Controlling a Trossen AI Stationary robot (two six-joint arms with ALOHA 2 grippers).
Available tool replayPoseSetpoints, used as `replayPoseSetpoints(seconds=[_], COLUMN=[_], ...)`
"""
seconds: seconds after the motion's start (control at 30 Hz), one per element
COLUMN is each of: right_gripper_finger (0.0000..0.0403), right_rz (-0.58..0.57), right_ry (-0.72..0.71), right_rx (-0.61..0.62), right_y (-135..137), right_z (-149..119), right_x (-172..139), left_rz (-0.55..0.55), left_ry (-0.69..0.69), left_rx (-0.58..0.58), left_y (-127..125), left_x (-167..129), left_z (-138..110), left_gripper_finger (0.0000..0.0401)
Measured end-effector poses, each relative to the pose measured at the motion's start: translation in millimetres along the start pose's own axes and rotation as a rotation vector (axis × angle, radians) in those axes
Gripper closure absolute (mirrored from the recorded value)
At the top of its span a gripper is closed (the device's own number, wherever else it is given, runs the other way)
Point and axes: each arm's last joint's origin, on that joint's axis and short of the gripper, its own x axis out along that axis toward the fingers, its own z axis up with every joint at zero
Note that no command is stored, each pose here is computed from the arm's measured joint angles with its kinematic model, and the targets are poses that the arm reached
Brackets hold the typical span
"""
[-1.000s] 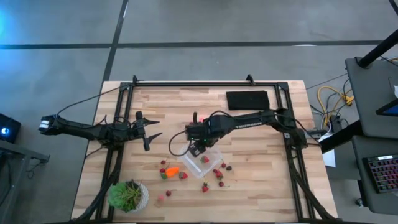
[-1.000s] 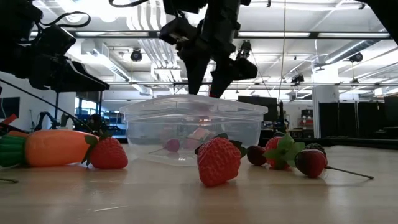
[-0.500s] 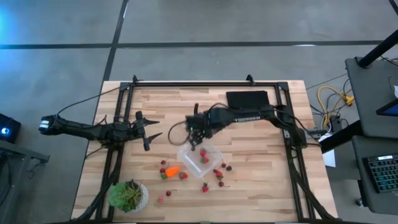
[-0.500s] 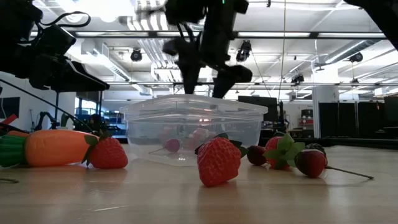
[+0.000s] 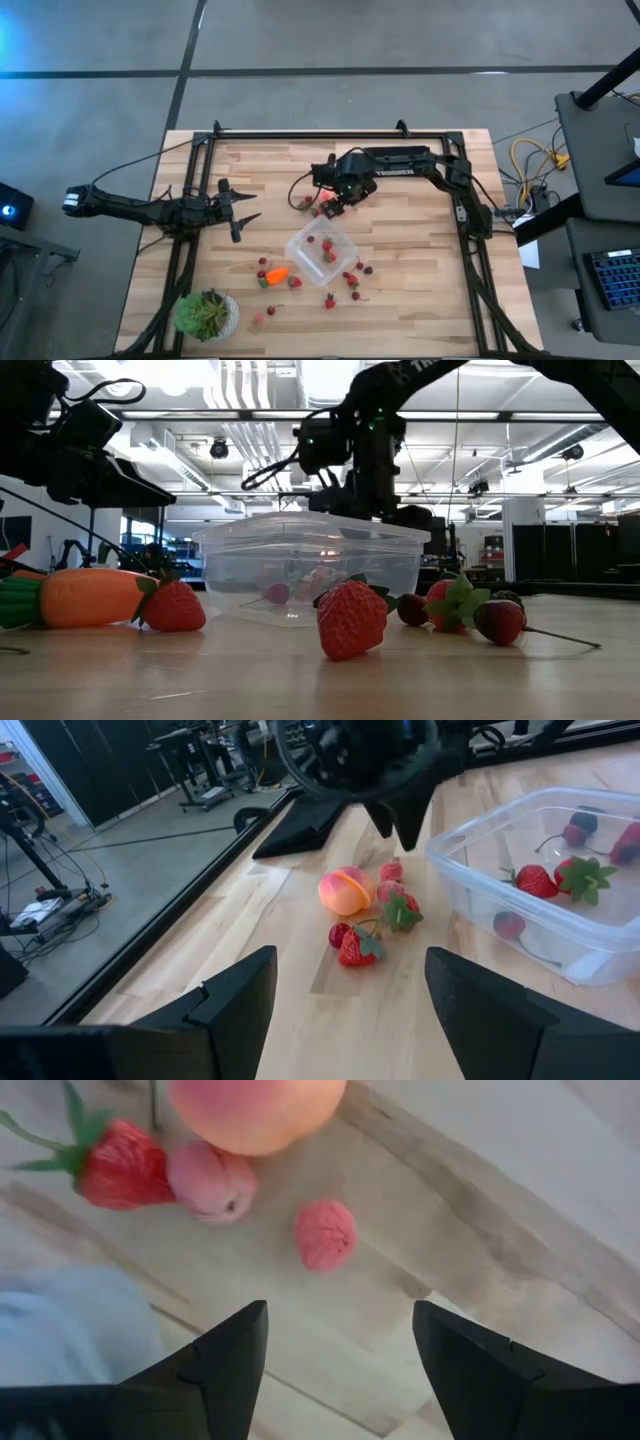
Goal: Pick and placing Produce into tupperware
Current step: Put the pink peach into the transparent container
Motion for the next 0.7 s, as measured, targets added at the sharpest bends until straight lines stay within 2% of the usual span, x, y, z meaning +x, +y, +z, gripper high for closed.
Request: replayPoseSetpoints(seconds=[0.27,0.47,0.7], right_gripper_finger=[0.0163,0.0165,0.0187], right_rz=[0.089,0.059,0.044], right_ry=[-0.1,-0.106,-0.109], right_rx=[0.029,0.052,0.048], right_y=[0,-5,-5], right_z=[11,11,11], right_x=[17,21,23], left_rz=[0.0,0.0,0.0], left_ry=[-0.001,-0.001,-0.001], left_rx=[0.0,0.0,0.0], left_y=[0,0,0], left_x=[0,0,0], left_z=[0,0,0], left_gripper_finger=[0.016,0.016,0.016])
